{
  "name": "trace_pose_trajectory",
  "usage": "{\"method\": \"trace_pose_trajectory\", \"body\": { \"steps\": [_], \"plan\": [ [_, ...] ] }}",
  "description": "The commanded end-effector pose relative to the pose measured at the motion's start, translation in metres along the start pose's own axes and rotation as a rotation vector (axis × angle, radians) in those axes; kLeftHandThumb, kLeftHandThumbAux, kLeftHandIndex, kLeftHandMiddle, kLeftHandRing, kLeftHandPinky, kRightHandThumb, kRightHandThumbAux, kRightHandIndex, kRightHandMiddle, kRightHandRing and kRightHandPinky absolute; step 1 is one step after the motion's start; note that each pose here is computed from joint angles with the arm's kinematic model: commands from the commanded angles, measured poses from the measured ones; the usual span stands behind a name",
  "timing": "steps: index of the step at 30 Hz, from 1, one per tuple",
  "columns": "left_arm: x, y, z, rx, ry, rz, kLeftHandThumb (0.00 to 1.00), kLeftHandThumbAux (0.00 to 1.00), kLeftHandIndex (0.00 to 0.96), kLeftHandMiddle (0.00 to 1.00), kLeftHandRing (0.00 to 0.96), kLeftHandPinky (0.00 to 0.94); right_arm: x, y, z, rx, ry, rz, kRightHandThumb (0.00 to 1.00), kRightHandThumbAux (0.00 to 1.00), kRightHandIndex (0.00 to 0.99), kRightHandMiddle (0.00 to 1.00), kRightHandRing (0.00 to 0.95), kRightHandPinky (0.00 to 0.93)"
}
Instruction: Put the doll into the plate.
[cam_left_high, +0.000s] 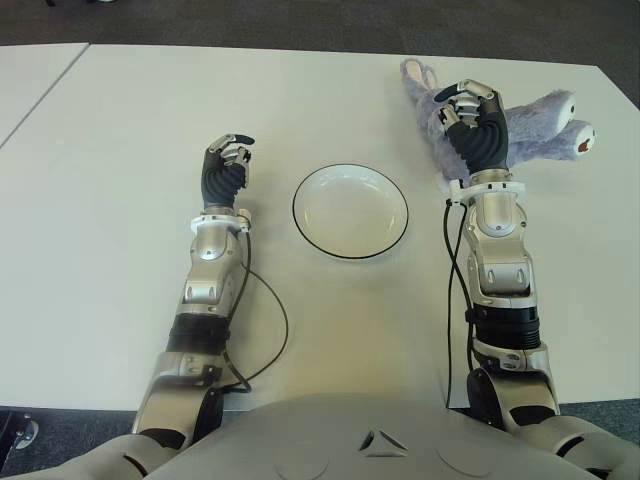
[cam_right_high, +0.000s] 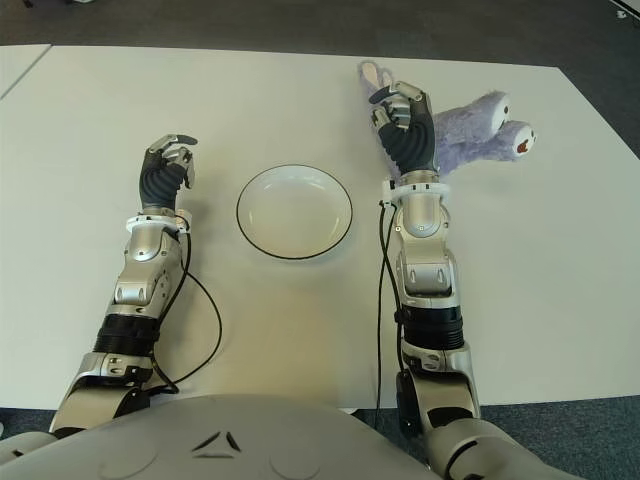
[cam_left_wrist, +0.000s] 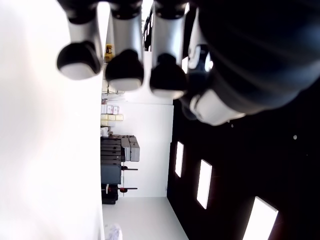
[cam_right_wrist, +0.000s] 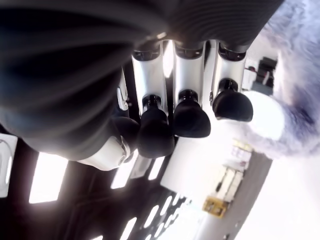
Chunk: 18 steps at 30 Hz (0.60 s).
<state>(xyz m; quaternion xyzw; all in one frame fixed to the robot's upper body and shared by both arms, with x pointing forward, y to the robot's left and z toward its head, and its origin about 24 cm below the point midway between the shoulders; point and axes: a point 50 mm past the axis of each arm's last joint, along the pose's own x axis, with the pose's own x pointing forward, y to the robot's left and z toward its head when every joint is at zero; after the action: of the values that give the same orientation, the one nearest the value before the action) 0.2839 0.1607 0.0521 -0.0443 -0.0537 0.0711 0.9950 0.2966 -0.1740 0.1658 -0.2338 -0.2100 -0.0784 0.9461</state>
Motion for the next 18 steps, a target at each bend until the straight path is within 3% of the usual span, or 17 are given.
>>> {"method": "trace_pose_trajectory", "body": {
  "steps": [1,7,18],
  "plan": [
    [-0.030,-0.004,-0.042,-0.036,0.178,0.040,0.712,0.701,0.444,0.850,0.859,0.868,0.002,0.003,0.000,-0.067,-0.076,-0.034,0.715,0.712,0.437,0.801,0.803,0.793],
    [-0.030,-0.002,-0.043,-0.038,0.180,0.038,0.711,0.702,0.444,0.850,0.860,0.861,0.007,0.002,0.008,-0.148,-0.174,-0.068,0.717,0.711,0.434,0.764,0.771,0.754],
    [-0.030,-0.001,-0.043,-0.036,0.171,0.040,0.710,0.703,0.443,0.857,0.865,0.866,0.016,-0.006,0.010,-0.303,-0.215,-0.042,0.715,0.706,0.425,0.654,0.670,0.653]
  ]
}}
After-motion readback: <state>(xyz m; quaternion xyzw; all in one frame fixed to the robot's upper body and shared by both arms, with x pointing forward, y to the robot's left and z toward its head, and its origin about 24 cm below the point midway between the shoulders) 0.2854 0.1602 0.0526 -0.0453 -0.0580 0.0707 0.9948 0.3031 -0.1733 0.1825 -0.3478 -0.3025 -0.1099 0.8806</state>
